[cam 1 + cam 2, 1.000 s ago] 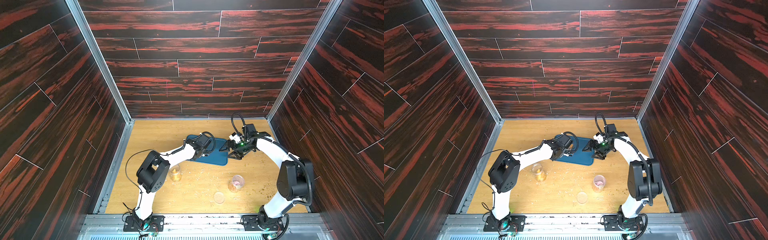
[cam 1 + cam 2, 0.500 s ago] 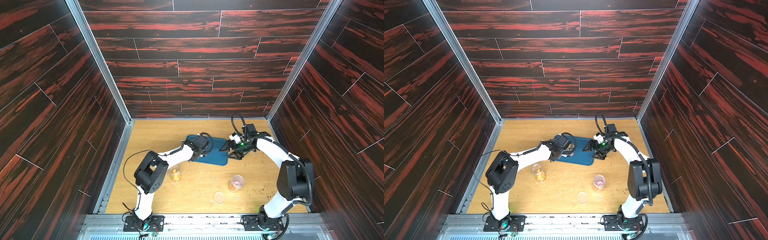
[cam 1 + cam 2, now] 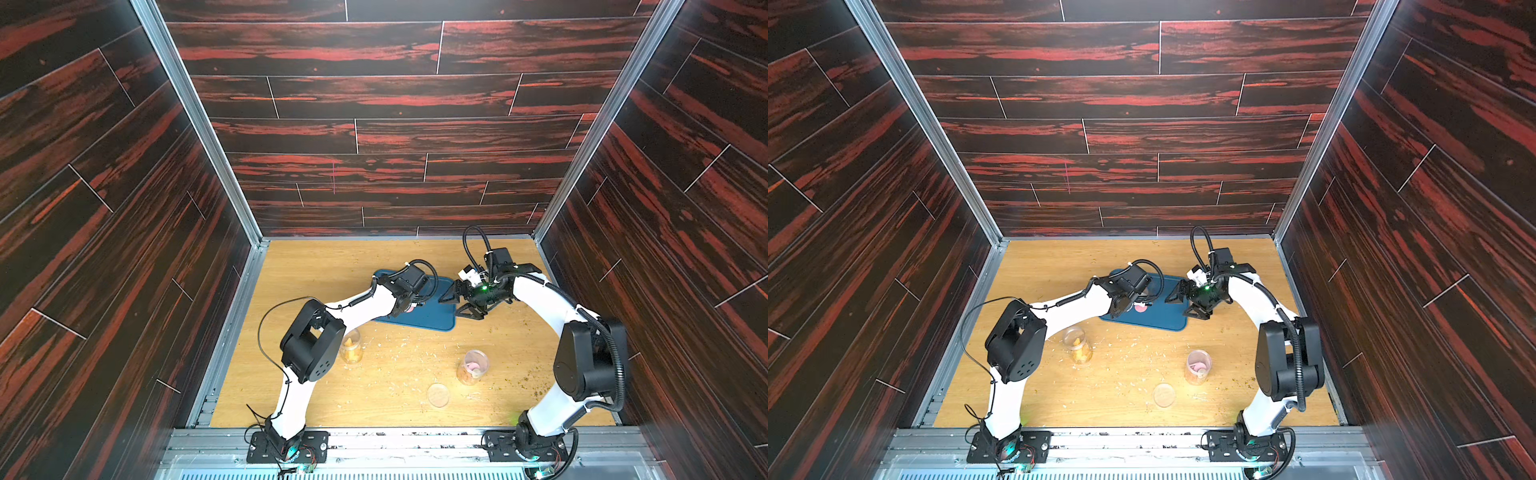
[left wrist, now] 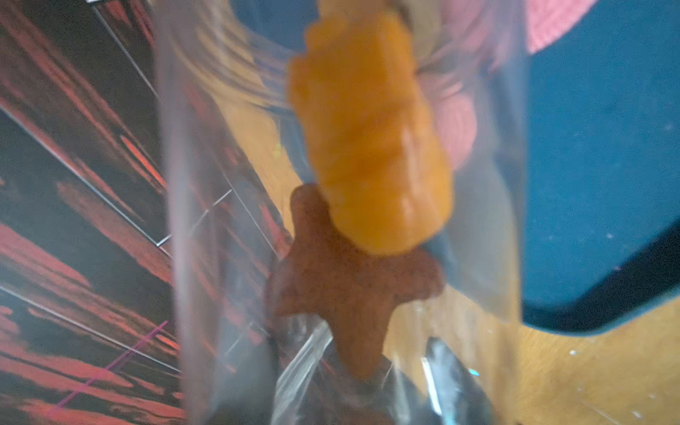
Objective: Pour the cookies out of the jar
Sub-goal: Pour the cookies in the jar onto the tray.
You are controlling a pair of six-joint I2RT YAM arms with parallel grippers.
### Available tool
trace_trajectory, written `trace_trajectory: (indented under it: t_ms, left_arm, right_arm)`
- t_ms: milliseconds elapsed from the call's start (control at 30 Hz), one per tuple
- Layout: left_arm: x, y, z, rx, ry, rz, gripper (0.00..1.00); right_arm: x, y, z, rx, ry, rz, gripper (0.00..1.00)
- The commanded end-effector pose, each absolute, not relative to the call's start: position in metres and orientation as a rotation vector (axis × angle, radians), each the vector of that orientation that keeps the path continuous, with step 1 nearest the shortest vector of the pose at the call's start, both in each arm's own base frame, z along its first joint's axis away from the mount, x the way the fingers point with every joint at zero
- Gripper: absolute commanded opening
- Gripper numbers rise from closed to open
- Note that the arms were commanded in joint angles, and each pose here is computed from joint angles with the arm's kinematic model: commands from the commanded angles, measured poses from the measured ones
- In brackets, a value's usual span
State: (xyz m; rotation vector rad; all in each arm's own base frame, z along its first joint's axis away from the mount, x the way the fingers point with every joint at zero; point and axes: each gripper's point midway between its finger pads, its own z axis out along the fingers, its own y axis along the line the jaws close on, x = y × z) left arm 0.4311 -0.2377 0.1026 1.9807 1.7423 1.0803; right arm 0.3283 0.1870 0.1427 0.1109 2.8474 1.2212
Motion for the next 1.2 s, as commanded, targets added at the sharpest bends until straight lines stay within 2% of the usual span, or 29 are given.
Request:
trace_trajectory:
  t_ms: [0,133,300,500,867,1167]
  left_arm:
    - [0.426,-0.218,0.100,2.012,1.735,1.139,0.00]
    - [0.426,-0.239,0.122,1.873,1.861,0.924,0.00]
    - [0.408,-0.233,0.125,1.878,1.909,0.769,0.00]
    - [0.389,-0.240,0.143,1.699,2.074,0.439,0.00]
    - [0.366,-0.241,0.144,1.667,2.170,0.265,0.00]
    - [0.373,-0.244,0.152,1.586,2.211,0.220,0.00]
  right_arm:
    - [0.328,0.186,0.158,0.077,2.816,1.218,0.86]
    - [0.328,0.188,0.155,0.090,2.816,1.240,0.86]
    - [0.336,0.183,0.170,0.070,2.774,1.202,0.85]
    - [0.335,0.180,0.177,0.086,2.721,1.206,0.85]
    - [0.339,0.181,0.184,0.089,2.663,1.235,0.86]
    - [0.339,0.192,0.193,0.050,2.604,1.366,0.85]
